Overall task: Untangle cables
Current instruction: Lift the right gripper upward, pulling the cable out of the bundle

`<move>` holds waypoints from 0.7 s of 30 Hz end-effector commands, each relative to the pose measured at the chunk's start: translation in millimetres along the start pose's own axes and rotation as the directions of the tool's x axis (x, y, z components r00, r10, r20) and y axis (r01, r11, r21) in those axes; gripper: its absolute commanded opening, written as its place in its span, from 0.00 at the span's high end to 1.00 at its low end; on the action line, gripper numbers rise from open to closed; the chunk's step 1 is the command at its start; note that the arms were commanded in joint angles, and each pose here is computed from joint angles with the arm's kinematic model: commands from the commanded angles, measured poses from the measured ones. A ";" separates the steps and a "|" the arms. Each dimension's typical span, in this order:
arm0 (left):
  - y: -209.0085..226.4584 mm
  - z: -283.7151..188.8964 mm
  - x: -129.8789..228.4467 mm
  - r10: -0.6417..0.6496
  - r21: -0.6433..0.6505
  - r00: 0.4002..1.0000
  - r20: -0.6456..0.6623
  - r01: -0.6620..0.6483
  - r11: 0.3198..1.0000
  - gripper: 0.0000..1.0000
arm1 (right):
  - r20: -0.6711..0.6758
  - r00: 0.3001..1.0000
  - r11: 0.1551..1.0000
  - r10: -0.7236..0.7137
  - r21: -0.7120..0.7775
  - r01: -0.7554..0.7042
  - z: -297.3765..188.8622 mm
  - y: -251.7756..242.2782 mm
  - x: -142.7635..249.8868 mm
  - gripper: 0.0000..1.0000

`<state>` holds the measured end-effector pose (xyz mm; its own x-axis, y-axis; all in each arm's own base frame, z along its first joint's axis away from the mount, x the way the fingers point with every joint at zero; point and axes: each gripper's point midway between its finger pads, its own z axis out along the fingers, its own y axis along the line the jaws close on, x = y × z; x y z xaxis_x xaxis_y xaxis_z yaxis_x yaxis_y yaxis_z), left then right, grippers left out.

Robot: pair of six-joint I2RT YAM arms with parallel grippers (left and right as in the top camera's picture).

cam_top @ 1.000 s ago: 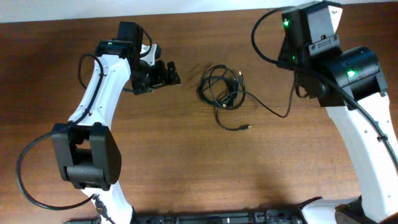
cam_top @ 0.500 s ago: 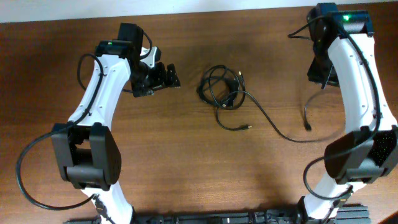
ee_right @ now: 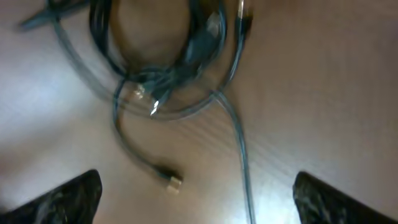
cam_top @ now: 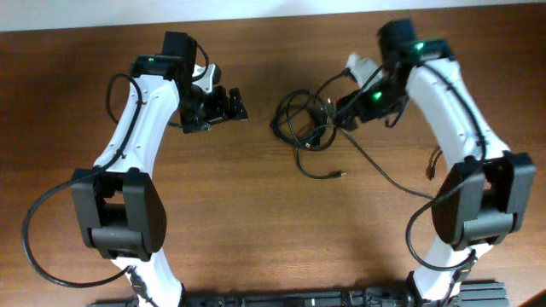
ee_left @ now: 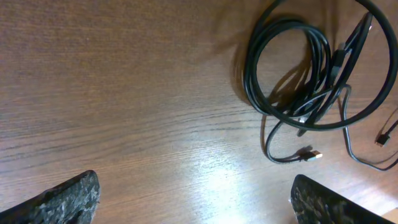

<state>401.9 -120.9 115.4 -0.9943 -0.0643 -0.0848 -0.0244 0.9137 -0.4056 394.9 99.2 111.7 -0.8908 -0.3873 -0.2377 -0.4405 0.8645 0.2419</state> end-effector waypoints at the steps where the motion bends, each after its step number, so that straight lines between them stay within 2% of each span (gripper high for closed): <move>1: -5.2 -3.2 -3.3 0.001 0.013 1.000 0.012 -0.001 1.000 0.01 | -0.007 0.998 0.997 -0.067 0.028 0.067 43.3 -0.3 11.3 0.05; 2: -5.2 -3.2 -3.3 0.001 0.013 1.000 0.012 -0.001 1.000 0.01 | 0.006 0.997 0.997 -0.074 0.032 0.074 54.5 -2.4 13.3 0.07; 3: -5.2 -3.2 -3.3 0.001 0.013 1.000 0.012 -0.001 1.000 0.01 | 0.015 0.997 0.997 -0.076 0.035 0.075 68.1 -5.6 19.4 0.13; 9: -5.8 -3.2 -5.9 0.005 0.016 1.000 0.022 -0.006 1.000 0.01 | -0.009 0.996 0.987 -0.091 0.132 0.092 97.4 -26.7 43.9 0.13; 10: -5.8 -3.2 -6.0 0.005 0.016 1.000 0.022 -0.006 1.000 0.01 | -0.009 0.996 0.987 -0.091 0.131 0.091 100.4 -26.8 46.6 0.18; 11: -5.8 -3.2 -6.0 0.005 0.016 1.000 0.022 -0.006 1.000 0.01 | -0.009 0.996 0.987 -0.091 0.132 0.091 101.5 -27.1 47.3 0.54; 12: -5.9 -3.2 -6.1 0.006 0.016 1.000 0.023 -0.006 1.000 0.01 | -0.007 0.996 0.987 -0.091 0.133 0.091 101.4 -27.3 46.8 0.65; 14: -6.0 -3.2 -6.7 0.007 0.016 1.000 0.025 -0.007 1.000 0.01 | 0.002 0.996 0.986 -0.094 0.137 0.093 101.5 -27.9 44.7 0.69; 15: -6.0 -3.2 -6.7 0.007 0.016 1.000 0.025 -0.007 1.000 0.01 | 0.005 0.995 0.986 -0.095 0.138 0.093 101.4 -28.1 43.8 0.79; 16: -6.0 -3.2 -6.7 0.007 0.016 1.000 0.025 -0.007 1.000 0.01 | 0.008 0.996 0.987 -0.086 0.138 0.084 101.3 -28.2 43.3 0.96; 19: -6.0 -3.2 -6.8 0.007 0.016 1.000 0.026 -0.007 1.000 0.01 | 0.058 0.998 0.990 0.030 0.135 -0.037 87.8 -26.2 28.4 0.96; 21: -6.3 -3.3 -7.6 0.008 0.017 1.000 0.029 -0.009 1.000 0.01 | 0.119 0.990 0.991 0.070 0.102 -0.082 59.5 -16.4 4.2 0.96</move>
<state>405.7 -121.4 116.2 -0.9928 -0.0641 -0.1011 -0.0175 0.9130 -0.4076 380.4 91.7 4.5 -0.8892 -0.3872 -0.2438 -0.4238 0.8977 0.1203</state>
